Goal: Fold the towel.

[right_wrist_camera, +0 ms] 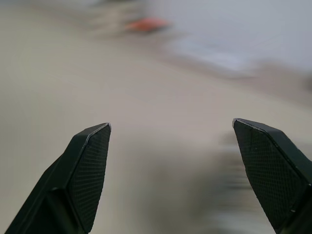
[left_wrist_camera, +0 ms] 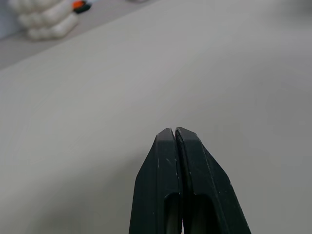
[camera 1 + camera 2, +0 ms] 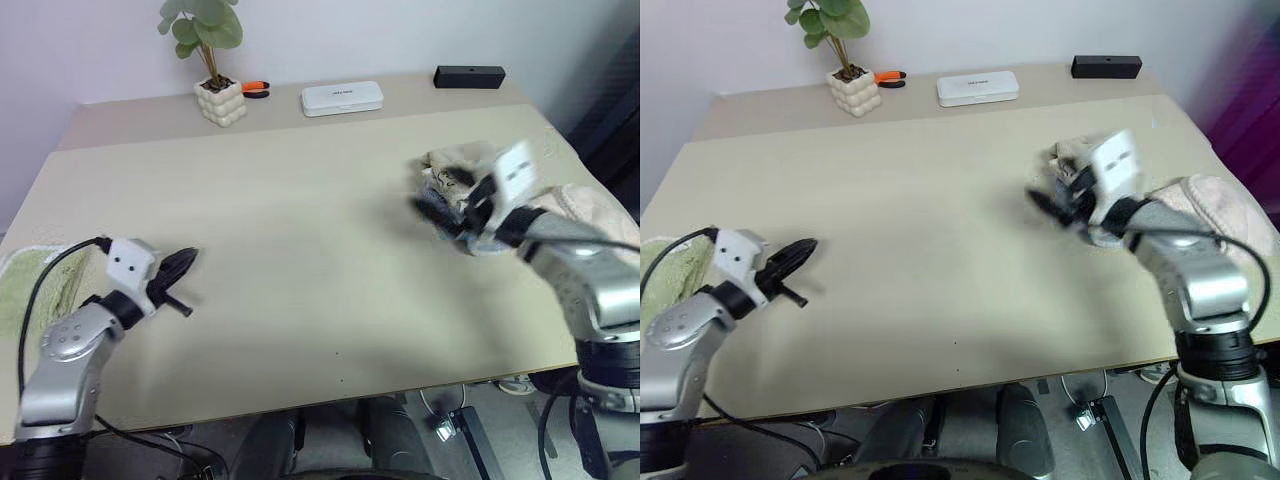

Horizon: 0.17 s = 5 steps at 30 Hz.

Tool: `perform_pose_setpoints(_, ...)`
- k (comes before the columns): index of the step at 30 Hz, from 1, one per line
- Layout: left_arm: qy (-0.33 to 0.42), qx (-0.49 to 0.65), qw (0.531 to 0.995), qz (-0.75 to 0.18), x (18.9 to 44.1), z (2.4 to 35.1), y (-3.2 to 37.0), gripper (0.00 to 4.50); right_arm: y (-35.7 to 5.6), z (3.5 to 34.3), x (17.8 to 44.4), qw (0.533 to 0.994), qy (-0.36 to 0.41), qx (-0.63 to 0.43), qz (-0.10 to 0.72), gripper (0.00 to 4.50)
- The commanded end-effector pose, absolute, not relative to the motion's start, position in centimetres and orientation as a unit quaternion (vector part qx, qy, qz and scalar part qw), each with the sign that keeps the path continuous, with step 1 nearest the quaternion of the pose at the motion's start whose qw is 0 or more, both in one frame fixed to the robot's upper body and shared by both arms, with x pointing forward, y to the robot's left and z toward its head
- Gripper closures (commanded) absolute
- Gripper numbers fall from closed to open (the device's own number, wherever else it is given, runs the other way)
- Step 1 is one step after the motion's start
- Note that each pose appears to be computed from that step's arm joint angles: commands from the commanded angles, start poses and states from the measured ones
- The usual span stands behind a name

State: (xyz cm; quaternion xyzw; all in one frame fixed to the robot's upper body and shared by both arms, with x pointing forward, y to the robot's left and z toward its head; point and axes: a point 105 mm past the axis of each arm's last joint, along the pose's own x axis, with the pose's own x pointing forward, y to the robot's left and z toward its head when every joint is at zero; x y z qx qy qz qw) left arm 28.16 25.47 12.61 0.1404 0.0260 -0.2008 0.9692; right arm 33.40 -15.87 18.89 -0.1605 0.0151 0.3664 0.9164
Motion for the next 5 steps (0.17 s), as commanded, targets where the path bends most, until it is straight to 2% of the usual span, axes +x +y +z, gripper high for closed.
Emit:
perform_pose_setpoints(1,0.003,0.147,0.967,-0.207,27.36,13.95,25.12,4.5,-15.54,19.02,32.66,0.891,0.007,-0.196,0.409,0.42)
perform_pose_setpoints(5,0.007,0.139,0.969,-0.206,26.78,13.5,24.64,4.5,-15.34,18.05,32.72,0.881,0.018,-0.199,0.429,0.42)
